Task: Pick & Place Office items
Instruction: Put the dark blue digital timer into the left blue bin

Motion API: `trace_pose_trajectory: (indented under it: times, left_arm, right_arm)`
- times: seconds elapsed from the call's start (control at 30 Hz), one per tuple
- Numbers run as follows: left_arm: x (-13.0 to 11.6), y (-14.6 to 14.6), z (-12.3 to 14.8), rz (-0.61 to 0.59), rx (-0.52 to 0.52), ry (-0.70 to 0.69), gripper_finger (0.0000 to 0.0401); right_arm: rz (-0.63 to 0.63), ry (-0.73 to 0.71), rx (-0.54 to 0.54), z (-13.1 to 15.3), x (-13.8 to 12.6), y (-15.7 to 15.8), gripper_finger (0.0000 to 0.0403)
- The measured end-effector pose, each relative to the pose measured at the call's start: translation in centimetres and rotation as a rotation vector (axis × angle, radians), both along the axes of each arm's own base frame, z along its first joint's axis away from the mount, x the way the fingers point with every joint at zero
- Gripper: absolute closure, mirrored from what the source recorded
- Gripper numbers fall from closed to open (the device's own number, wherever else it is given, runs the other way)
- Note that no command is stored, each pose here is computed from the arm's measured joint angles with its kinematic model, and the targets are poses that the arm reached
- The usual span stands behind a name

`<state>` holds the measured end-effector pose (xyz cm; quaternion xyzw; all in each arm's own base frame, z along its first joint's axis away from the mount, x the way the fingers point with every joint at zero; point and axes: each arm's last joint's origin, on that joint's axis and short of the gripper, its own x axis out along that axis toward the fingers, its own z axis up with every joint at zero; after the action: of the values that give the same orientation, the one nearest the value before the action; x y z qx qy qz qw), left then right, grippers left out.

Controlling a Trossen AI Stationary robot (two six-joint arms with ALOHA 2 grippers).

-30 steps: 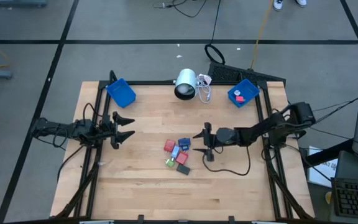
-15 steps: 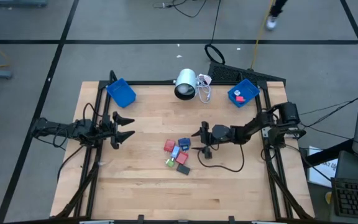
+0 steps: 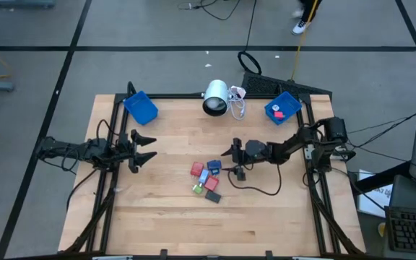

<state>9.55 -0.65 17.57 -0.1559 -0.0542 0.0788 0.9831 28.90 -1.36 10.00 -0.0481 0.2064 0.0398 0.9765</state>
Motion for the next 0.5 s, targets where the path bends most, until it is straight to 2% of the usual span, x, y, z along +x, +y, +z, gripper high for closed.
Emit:
trace_pose_trajectory:
  times: [0.17, 0.4, 0.5]
  left_arm:
    - [0.0, 0.0, 0.0, 0.0, 0.0, 0.0, 0.0077]
    - [0.0, 0.0, 0.0, 0.0, 0.0, 0.0, 0.0077]
    - [0.0, 0.0, 0.0, 0.0, 0.0, 0.0, 0.0077]
  right_arm:
    - [0.038, 0.0, 0.037, 0.0, 0.0, 0.2, 0.0115]
    - [0.049, 0.002, 0.035, -0.8, 2.1, 0.5, 0.0115]
    - [0.042, 0.02, 0.037, -1.0, 2.3, 0.3, 0.0115]
